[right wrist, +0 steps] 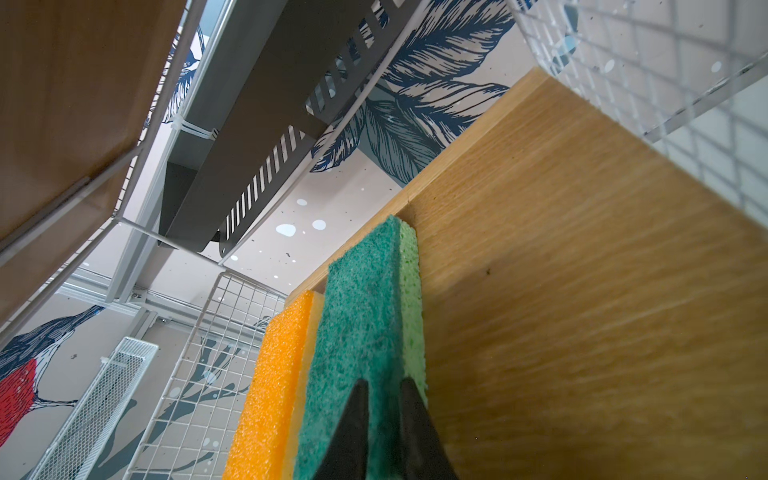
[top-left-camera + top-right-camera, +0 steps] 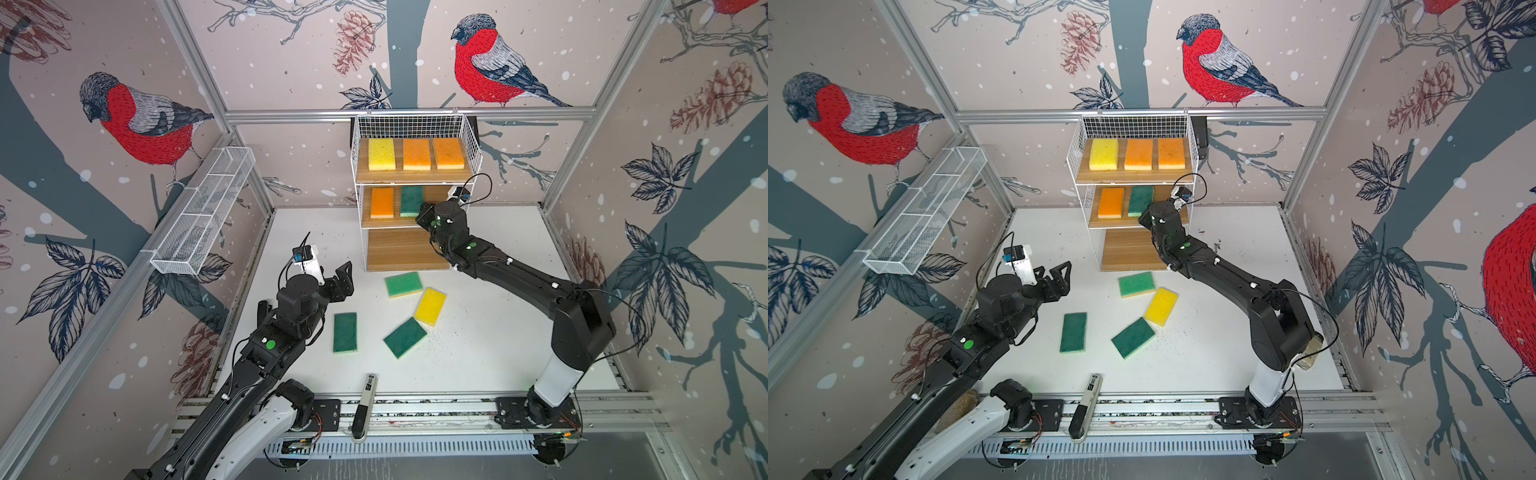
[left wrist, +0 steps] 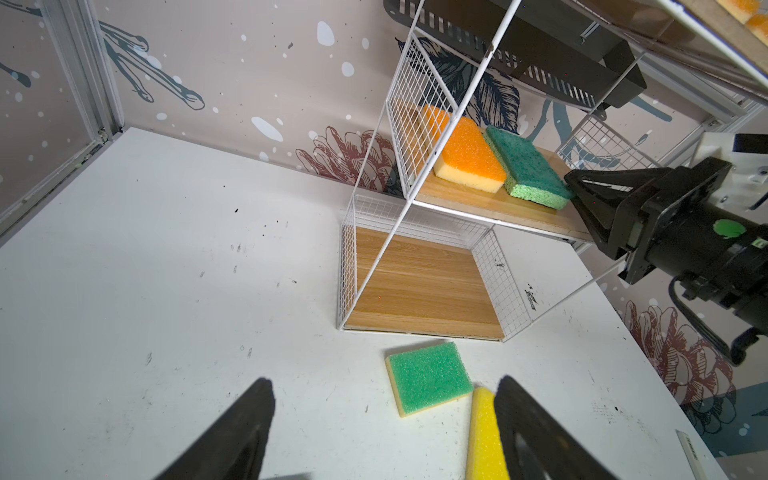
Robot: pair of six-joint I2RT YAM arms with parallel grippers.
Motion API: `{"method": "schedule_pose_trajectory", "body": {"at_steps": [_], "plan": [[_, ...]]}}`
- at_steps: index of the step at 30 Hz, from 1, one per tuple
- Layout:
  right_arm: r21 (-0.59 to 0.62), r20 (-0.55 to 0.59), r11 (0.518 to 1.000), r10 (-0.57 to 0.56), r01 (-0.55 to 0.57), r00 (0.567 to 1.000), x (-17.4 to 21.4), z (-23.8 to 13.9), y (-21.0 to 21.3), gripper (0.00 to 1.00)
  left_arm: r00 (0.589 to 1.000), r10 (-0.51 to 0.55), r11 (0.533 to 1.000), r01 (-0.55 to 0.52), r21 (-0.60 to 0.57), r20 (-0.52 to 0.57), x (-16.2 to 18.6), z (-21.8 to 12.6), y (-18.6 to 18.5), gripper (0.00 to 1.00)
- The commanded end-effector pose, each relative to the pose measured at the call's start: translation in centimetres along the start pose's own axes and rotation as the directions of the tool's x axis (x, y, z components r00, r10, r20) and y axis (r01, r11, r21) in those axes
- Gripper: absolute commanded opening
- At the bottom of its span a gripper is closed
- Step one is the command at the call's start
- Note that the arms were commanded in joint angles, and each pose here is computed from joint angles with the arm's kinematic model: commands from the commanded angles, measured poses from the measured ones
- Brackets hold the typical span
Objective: Place and organize the cleaning sponges onto the shelf
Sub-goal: 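Withdraw the right gripper from the shelf and lower it over the dark green table sponge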
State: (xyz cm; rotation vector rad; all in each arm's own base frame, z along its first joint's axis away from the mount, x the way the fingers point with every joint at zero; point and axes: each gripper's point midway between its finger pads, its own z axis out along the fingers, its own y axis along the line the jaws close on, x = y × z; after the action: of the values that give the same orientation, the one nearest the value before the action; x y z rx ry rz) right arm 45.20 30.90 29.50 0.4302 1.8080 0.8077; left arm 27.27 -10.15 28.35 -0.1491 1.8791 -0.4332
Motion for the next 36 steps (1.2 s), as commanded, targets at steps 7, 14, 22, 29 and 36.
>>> {"method": "schedule_pose_trajectory", "body": {"at_steps": [7, 14, 22, 29, 36], "plan": [[0.04, 0.005, 0.999, -0.006, 0.006, 1.0, -0.6, -1.0, -0.5, 0.29, 0.999, -0.013, 1.0, 0.012, 0.018, 0.045, -1.2, -0.2, -0.4, 0.84], [0.032, 0.008, 0.999, -0.027, 0.027, 1.0, -0.5, -2.5, 0.3, 0.55, 0.999, -0.012, 1.0, 0.011, 0.015, 0.044, -1.2, -0.1, -0.4, 0.83], [0.035, -0.077, 0.999, -0.027, 0.03, 0.997, 2.3, -5.9, 0.8, 0.7, 0.999, -0.014, 1.0, 0.013, 0.015, 0.038, -1.1, 0.0, -0.4, 0.84], [0.181, -0.144, 0.98, -0.055, 0.081, 0.988, 8.1, -11.2, -0.5, 0.84, 1.0, -0.025, 0.999, 0.025, 0.029, 0.013, -0.8, 0.2, -0.8, 0.84], [0.301, -0.24, 0.949, -0.017, 0.091, 0.971, 12.2, -15.0, -3.3, 0.87, 0.999, -0.037, 0.999, 0.037, -0.006, -0.032, 0.7, 0.4, 0.1, 0.84]]}}
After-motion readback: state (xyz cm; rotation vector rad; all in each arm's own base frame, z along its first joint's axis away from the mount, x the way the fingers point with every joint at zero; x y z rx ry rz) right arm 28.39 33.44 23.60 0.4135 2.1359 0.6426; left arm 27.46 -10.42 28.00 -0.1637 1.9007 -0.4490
